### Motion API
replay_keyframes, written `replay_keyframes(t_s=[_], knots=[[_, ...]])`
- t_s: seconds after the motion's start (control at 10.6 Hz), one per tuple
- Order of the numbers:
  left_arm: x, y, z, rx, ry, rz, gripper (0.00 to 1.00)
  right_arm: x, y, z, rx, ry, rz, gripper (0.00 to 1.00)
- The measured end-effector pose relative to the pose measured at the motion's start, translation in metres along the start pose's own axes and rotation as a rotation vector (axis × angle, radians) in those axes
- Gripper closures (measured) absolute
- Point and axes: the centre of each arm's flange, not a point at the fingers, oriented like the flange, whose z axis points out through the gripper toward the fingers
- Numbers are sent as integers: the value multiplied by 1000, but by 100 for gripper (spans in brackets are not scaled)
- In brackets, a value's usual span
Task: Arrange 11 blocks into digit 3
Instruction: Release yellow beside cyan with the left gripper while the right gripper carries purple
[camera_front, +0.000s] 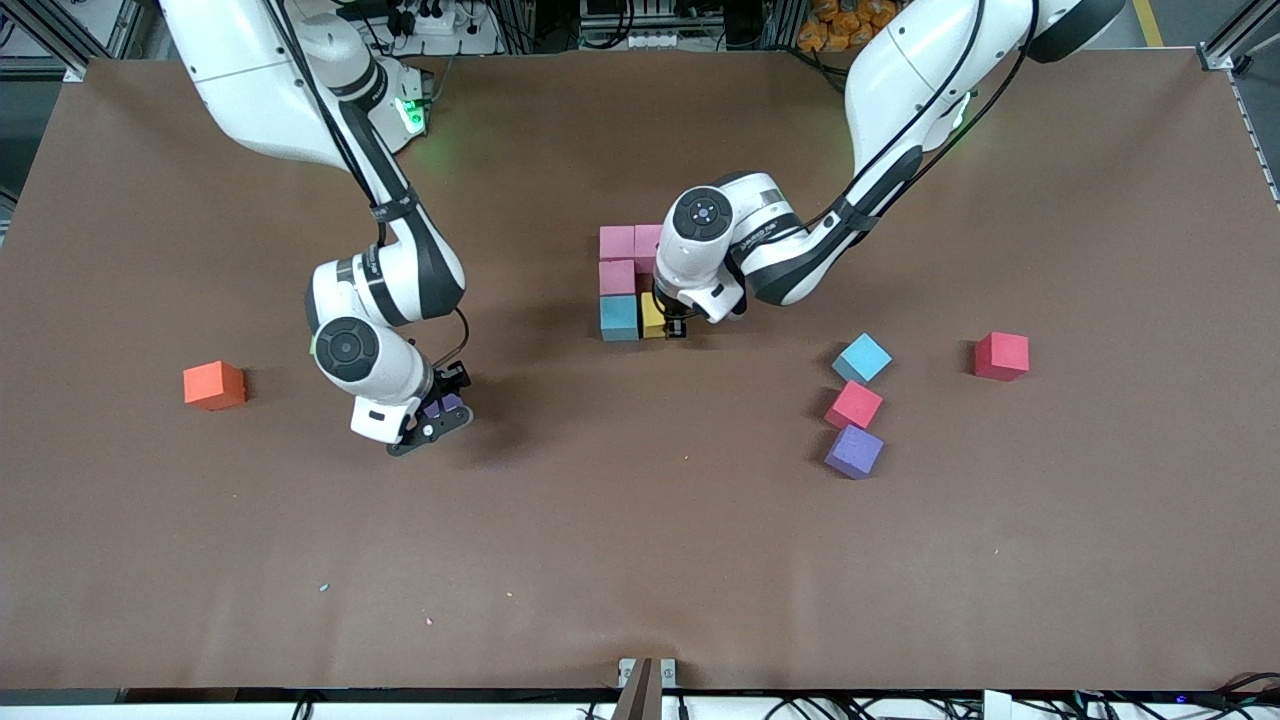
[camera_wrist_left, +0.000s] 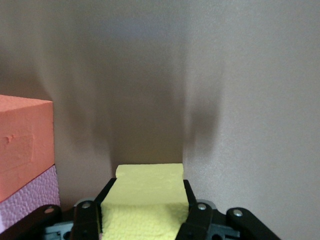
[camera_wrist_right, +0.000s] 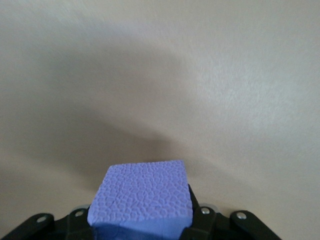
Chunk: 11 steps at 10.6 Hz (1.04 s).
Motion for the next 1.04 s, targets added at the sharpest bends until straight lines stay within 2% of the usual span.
replay_keyframes(t_s=[0.28,0.66,0.75,0.94,1.04], knots=[[-6,-1,2,-15,8,7,46,15,-8,-31,44,7,19,44],[-9,-2,3,-23,14,8,45,30,-45,-31,54,12,102,44],[-9,-2,5,-22,17,9,39,35,-57,-30,65,17,134,44],[-7,-2,13,-15,22,8,11,48,-79,-29,84,29,185,44],[-9,-3,14,-15,21,10,2,51,-87,-26,85,27,201,44]])
